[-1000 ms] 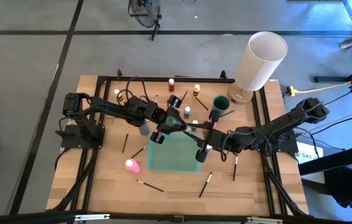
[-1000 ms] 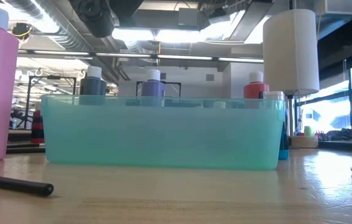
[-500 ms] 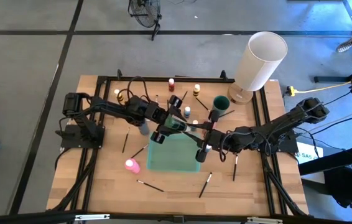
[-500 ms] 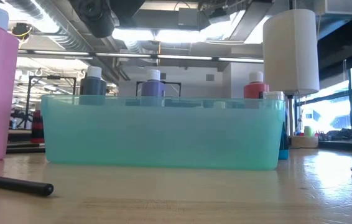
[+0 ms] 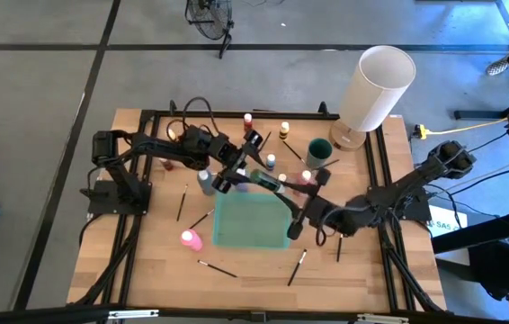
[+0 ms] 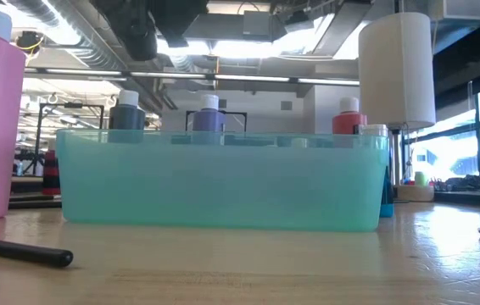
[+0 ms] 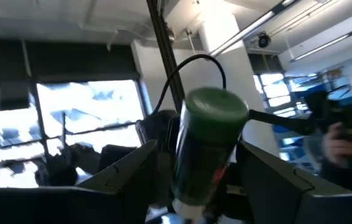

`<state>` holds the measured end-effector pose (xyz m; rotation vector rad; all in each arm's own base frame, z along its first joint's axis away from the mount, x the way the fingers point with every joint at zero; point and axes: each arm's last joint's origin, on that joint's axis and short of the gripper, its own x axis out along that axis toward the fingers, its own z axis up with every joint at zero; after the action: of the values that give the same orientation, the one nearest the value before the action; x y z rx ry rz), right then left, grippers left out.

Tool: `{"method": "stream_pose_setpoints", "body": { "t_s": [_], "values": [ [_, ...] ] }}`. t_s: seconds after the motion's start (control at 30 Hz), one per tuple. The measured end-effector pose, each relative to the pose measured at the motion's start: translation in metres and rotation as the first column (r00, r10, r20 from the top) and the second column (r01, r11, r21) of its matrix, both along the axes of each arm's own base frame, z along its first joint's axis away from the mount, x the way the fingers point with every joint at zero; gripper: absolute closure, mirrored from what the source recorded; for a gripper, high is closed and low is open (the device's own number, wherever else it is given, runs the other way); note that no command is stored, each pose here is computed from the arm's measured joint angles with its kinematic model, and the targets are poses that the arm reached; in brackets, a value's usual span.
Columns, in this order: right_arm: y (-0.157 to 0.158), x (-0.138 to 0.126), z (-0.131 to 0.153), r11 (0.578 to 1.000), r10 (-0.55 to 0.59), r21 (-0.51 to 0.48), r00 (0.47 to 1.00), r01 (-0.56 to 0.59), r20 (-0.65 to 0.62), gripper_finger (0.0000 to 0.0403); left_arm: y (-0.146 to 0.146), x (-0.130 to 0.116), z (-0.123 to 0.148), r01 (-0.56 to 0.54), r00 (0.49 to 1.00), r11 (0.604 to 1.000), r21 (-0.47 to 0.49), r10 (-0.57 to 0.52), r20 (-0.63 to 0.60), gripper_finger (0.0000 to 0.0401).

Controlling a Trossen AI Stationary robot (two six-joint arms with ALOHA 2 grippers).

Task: Pick & Place Paint Supplies
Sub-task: Put the green paint bottle into the light green bin

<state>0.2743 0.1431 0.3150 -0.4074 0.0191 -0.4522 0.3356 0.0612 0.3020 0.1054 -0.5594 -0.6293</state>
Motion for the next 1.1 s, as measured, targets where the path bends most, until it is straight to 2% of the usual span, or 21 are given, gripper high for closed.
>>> {"method": "stream_pose_setpoints", "body": {
  "t_s": [0.13,0.3,0.4,0.5,0.6,0.7,0.87,0.97,1.1],
  "values": [
    [0.013,-0.011,-0.007,0.997,-0.074,-0.034,0.994,0.072,-0.074,0.0286,0.019,-0.009,0.003,0.086,0.99,0.995,-0.044,-0.091,-0.108,0.0193],
    [0.026,-0.026,-0.015,0.995,-0.099,-0.006,0.988,0.099,-0.116,0.0286,0.037,-0.02,0.008,0.136,0.972,0.989,-0.058,-0.145,-0.186,0.0198],
    [0.03,-0.038,-0.019,0.997,-0.06,0.045,0.988,0.067,-0.144,0.0286,0.043,-0.028,0.014,0.154,0.966,0.987,-0.041,-0.16,-0.204,0.0202],
    [0.029,-0.049,-0.024,0.988,0.039,0.157,0.983,-0.011,-0.178,0.0286,0.049,-0.038,0.023,0.175,0.958,0.984,-0.025,-0.176,-0.225,0.0211],
    [0.02,-0.06,-0.026,0.927,0.18,0.365,0.958,-0.089,-0.223,0.0286,0.052,-0.05,0.033,0.199,0.949,0.98,0.002,-0.192,-0.251,0.0222],
    [0.007,-0.064,-0.032,0.841,0.255,0.538,0.92,-0.059,-0.298,0.0286,0.052,-0.062,0.045,0.216,0.941,0.976,0.002,-0.208,-0.268,0.0236],
    [-0.011,-0.055,-0.039,0.76,0.328,0.65,0.867,-0.006,-0.375,0.0286,0.033,-0.073,0.063,0.267,0.936,0.963,0.021,-0.254,-0.245,0.0259],
    [-0.023,-0.048,-0.035,0.707,0.397,0.707,0.82,0.013,-0.412,0.0286,0.024,-0.078,0.071,0.296,0.918,0.955,0.007,-0.282,-0.279,0.0271],
    [-0.037,-0.039,-0.024,0.676,0.425,0.733,0.769,0.081,-0.478,0.0286,0.016,-0.081,0.076,0.32,0.882,0.947,-0.032,-0.31,-0.355,0.0292]
  ]
}}
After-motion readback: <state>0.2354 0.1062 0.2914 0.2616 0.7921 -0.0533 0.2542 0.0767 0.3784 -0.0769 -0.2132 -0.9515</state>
